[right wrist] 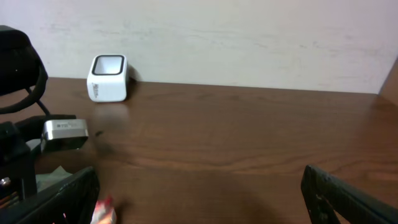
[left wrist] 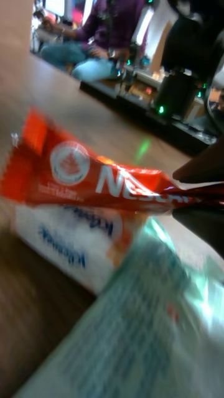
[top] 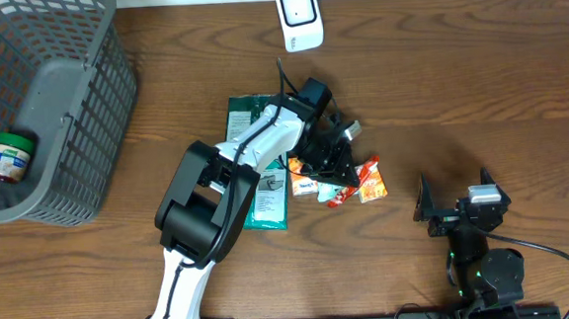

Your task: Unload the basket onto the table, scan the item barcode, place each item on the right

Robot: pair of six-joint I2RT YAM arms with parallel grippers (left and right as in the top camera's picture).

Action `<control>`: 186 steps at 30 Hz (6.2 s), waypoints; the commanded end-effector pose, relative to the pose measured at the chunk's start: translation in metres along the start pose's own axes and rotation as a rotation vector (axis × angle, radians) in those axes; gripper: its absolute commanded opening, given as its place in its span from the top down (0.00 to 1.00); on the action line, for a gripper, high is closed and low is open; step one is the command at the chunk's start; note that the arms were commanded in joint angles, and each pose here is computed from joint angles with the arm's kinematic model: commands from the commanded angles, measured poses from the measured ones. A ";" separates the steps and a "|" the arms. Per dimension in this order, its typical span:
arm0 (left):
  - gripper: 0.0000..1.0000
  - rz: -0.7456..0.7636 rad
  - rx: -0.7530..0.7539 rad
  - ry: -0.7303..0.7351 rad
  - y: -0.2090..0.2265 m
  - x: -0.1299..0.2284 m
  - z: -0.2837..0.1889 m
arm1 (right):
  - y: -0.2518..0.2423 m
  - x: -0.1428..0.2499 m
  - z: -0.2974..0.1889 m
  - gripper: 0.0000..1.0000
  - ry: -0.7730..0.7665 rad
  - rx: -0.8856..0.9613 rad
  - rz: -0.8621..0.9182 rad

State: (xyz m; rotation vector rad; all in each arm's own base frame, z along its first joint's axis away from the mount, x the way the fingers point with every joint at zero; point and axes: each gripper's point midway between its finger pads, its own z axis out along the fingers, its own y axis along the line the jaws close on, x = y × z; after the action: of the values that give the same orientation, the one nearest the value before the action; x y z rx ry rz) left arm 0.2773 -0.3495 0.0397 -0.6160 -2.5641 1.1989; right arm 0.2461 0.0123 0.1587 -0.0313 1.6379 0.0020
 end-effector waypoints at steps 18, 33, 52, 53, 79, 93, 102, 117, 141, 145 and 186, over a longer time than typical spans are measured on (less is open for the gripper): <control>0.31 0.167 -0.428 -0.319 -0.035 -0.019 -0.099 | -0.001 0.000 0.000 0.01 -0.002 0.005 -0.004; 0.44 0.139 -0.703 -0.240 -0.013 0.031 -0.036 | -0.001 0.000 0.000 0.01 -0.002 0.005 -0.004; 0.54 0.074 -0.786 -0.285 0.009 0.062 0.012 | -0.001 0.000 0.000 0.01 -0.002 0.005 -0.004; 0.55 0.066 -0.784 -0.283 0.008 0.066 0.016 | -0.001 0.000 0.000 0.01 -0.002 0.004 -0.004; 0.55 0.119 -0.892 -0.345 0.018 0.064 0.041 | -0.001 0.000 0.000 0.01 -0.002 0.005 -0.004; 0.54 0.129 -0.913 -0.377 0.015 0.060 0.033 | -0.001 0.000 0.000 0.01 -0.002 0.005 -0.004; 0.54 0.129 -0.964 -0.388 0.021 0.060 0.025 | -0.001 0.000 0.000 0.01 -0.002 0.005 -0.004; 0.54 0.127 -0.998 -0.391 0.028 0.059 0.023 | -0.001 0.000 0.000 0.01 -0.002 0.005 -0.004; 0.62 0.034 -0.938 -0.298 0.051 0.066 0.036 | -0.001 0.000 0.000 0.01 -0.002 0.005 -0.004; 0.76 0.012 -0.916 -0.286 0.054 0.065 0.035 | -0.001 0.000 0.000 0.01 -0.002 0.005 -0.004; 0.41 0.003 -0.851 -0.305 0.030 0.080 0.008 | -0.001 0.000 0.000 0.01 -0.002 0.004 -0.004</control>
State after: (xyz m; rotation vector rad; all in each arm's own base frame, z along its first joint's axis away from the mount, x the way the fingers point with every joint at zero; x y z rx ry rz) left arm 0.2037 -0.3111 0.0358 -0.6693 -3.1960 0.3412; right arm 0.2461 0.0123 0.1587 -0.0313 1.6379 0.0020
